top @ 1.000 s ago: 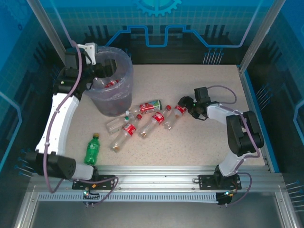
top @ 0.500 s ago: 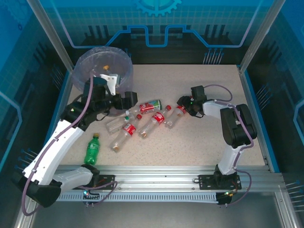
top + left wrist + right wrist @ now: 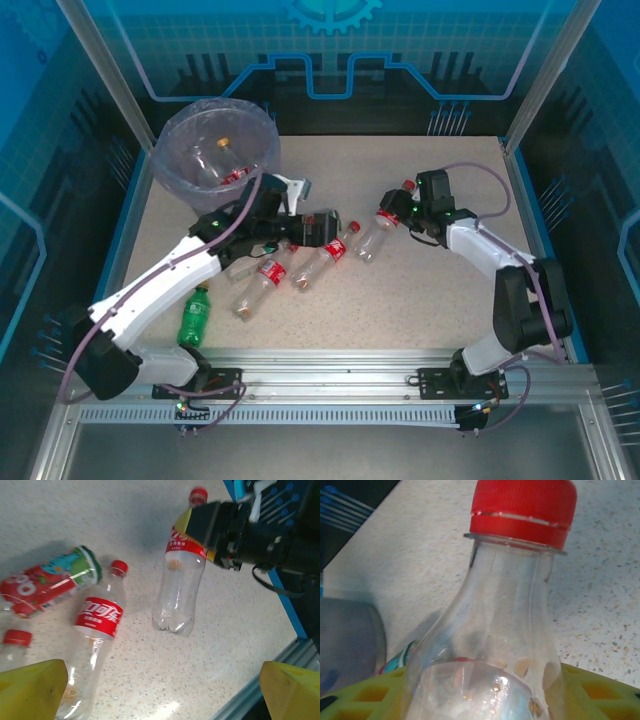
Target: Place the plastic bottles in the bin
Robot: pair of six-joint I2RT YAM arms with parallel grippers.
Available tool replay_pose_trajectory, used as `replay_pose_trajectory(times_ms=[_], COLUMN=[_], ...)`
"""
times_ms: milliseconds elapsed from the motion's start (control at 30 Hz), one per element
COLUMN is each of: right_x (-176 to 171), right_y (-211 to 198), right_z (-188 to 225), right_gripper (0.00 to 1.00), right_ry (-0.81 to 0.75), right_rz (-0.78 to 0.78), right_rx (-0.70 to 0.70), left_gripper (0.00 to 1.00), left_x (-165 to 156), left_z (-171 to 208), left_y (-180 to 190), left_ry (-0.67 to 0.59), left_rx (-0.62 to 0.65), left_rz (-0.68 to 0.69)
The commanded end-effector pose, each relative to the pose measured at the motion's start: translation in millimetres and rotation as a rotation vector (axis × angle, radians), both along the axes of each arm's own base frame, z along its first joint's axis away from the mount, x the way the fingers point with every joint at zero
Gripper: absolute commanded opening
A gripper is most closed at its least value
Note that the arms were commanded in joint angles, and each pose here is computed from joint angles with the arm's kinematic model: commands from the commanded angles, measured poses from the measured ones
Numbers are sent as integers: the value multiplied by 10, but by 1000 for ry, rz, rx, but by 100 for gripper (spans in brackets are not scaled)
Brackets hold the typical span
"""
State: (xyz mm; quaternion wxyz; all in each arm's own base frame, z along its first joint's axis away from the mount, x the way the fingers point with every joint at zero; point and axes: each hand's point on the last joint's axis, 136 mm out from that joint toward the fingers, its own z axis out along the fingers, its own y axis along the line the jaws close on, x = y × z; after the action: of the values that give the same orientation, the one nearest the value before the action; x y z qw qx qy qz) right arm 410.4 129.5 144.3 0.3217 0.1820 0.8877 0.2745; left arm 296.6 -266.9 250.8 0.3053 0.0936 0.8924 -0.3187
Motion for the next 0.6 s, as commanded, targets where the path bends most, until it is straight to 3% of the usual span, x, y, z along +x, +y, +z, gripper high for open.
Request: replay_pose_trajectory(times_ms=[0,100,267,567], right_x=[-229,-392,-585,-718], right_y=[95,151,219,293], right_z=[185,338,577,557], right_gripper=[54,54,54,55], right_ry=[-35,-66,-119,-107], right_rz=[118,161,199,224], right_rx=[11,43,90,138], left_gripper=[99,99,99,99], left_x=[3,60,125,114], left_z=[63,3,-115,-219], left_y=[-372,-603,-938,-1319], left_ry=[11,46,86,153], left_rx=[-100,-182,-215,-310], left_rz=[-95,-138,-204,-292])
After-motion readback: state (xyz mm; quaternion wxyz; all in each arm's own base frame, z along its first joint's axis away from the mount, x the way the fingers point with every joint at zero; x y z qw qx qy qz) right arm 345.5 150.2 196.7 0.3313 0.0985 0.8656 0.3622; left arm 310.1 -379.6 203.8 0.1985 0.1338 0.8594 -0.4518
